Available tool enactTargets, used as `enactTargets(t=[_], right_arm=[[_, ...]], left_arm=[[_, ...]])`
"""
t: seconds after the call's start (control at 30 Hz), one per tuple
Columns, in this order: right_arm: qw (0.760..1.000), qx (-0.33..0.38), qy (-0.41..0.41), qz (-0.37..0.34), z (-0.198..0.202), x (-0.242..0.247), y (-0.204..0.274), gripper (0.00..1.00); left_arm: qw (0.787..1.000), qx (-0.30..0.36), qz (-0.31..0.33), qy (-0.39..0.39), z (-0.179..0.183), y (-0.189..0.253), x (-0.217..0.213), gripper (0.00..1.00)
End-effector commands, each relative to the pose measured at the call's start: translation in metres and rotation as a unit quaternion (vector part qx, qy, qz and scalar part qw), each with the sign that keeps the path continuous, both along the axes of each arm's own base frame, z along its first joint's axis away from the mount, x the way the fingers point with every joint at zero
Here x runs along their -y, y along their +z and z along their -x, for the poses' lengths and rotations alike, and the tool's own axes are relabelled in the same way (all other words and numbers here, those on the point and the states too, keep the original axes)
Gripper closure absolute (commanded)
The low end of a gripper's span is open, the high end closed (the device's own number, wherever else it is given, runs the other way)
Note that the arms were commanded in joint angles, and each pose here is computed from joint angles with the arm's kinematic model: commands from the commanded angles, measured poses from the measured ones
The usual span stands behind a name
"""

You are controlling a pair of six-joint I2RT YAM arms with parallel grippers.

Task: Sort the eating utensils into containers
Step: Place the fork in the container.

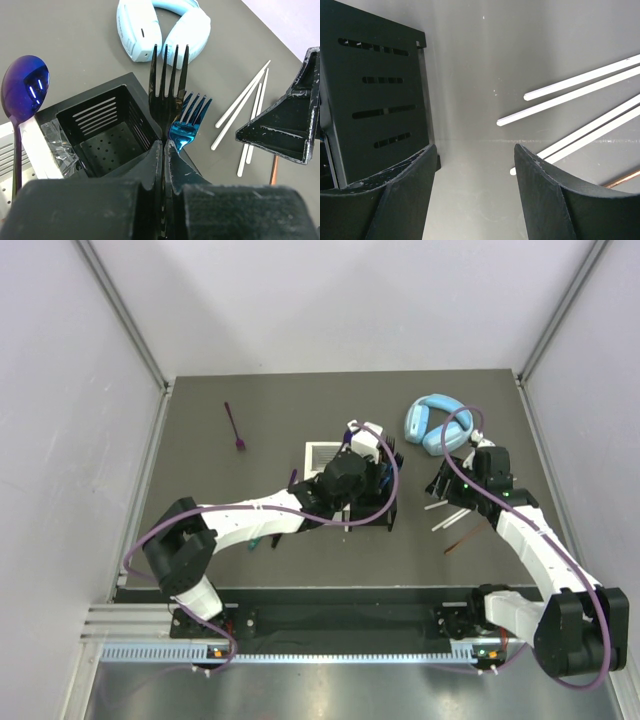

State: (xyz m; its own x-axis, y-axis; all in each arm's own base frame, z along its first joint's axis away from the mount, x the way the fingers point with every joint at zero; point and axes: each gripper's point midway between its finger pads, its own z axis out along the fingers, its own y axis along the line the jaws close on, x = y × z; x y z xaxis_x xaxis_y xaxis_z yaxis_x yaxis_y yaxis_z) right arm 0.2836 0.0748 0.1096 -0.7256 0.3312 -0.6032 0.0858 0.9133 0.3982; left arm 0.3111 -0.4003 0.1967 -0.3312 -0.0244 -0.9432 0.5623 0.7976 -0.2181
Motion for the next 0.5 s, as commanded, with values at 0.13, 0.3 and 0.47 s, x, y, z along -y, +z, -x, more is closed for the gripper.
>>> enactTargets(t=[0.13, 0.3, 0.47], right_arm=[[1.0, 0.03, -0.007, 0.003, -0.009, 0.004, 0.016, 0.36], [0.999, 0.031, -0.009, 0.004, -0.009, 0.005, 0.017, 0.36], [1.0, 0.029, -0.007, 0.004, -0.009, 0.005, 0.016, 0.36]], left_arm=[[0.999, -0.009, -0.046, -0.02, 0.001, -0.029, 0.009, 1.0], [0.997, -0.031, -0.061, -0.029, 0.006, -0.048, 0.011, 0.87], [0.999, -0.029, -0.038, 0.0, 0.007, -0.036, -0.004, 0.61]])
